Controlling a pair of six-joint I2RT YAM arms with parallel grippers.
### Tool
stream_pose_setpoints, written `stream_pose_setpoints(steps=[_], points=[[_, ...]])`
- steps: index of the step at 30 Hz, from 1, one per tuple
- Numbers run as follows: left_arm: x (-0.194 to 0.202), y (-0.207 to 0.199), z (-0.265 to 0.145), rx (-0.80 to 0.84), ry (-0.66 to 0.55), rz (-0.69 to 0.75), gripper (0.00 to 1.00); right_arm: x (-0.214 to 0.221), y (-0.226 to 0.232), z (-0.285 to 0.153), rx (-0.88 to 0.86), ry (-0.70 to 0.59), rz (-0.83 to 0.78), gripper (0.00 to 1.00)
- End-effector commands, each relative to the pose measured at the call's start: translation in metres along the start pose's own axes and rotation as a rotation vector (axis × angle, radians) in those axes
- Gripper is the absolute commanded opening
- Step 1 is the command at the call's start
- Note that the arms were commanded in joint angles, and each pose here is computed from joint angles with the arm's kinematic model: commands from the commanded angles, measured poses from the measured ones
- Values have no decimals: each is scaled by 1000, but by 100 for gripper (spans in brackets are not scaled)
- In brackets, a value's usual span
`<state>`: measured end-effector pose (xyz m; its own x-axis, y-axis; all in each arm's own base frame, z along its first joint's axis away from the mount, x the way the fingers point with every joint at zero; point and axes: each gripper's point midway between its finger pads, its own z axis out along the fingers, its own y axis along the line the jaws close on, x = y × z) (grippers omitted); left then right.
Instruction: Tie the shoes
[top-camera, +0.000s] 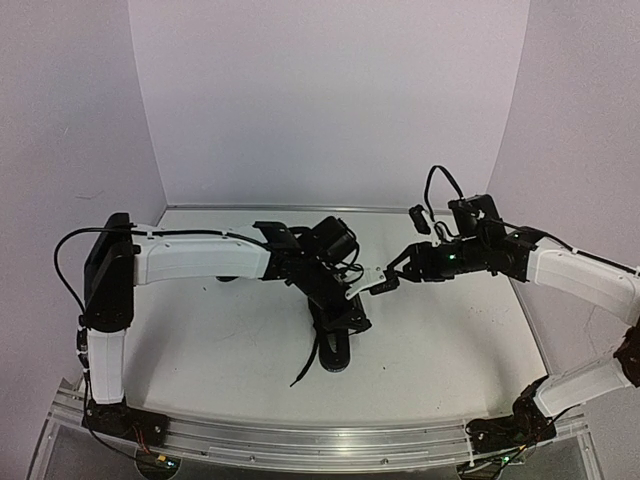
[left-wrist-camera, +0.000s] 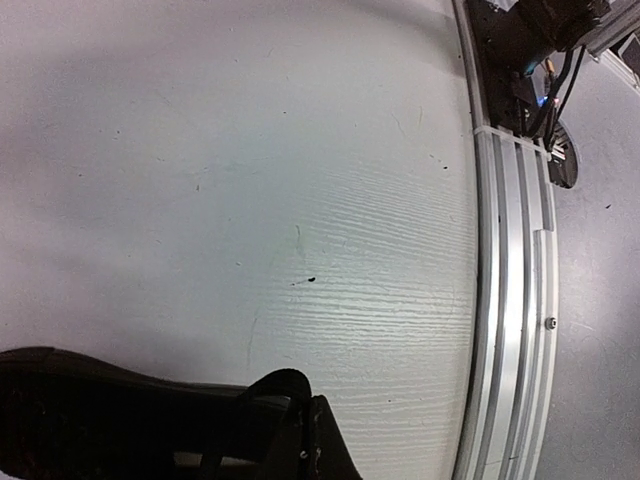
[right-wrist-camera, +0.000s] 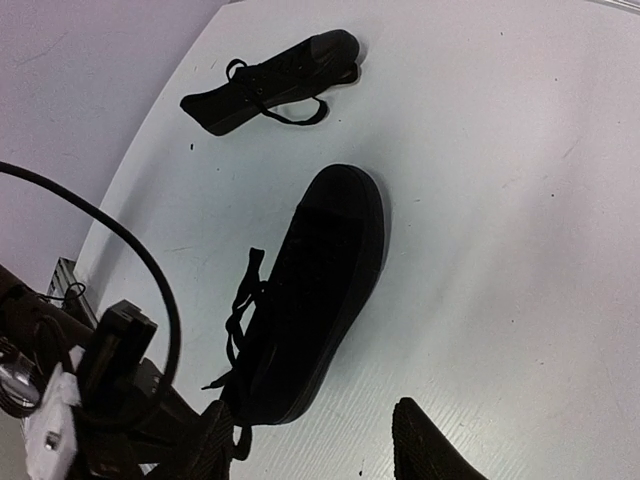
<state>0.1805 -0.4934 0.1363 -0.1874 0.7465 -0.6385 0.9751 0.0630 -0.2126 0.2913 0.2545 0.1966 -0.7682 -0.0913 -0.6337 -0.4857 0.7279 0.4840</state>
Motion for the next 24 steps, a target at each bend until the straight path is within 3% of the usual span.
stream_pose_setpoints(steps=[1,9,12,15,21,24], points=[[-35,6,5,-24,-94,51,0,-1,-3,-7,6,-23,10,51],[-54,39,24,-145,-132,55,1,6,-12,-3,19,-4,29,50],[-51,45,30,-160,-114,43,13,9,-13,-3,16,2,27,50],[-54,42,18,-161,-127,29,32,15,-13,-2,5,17,22,50],[-59,37,-43,-140,-221,-26,63,38,-16,14,-42,99,19,54],[-53,46,-69,-128,-263,-81,69,47,-9,24,-114,129,24,57]])
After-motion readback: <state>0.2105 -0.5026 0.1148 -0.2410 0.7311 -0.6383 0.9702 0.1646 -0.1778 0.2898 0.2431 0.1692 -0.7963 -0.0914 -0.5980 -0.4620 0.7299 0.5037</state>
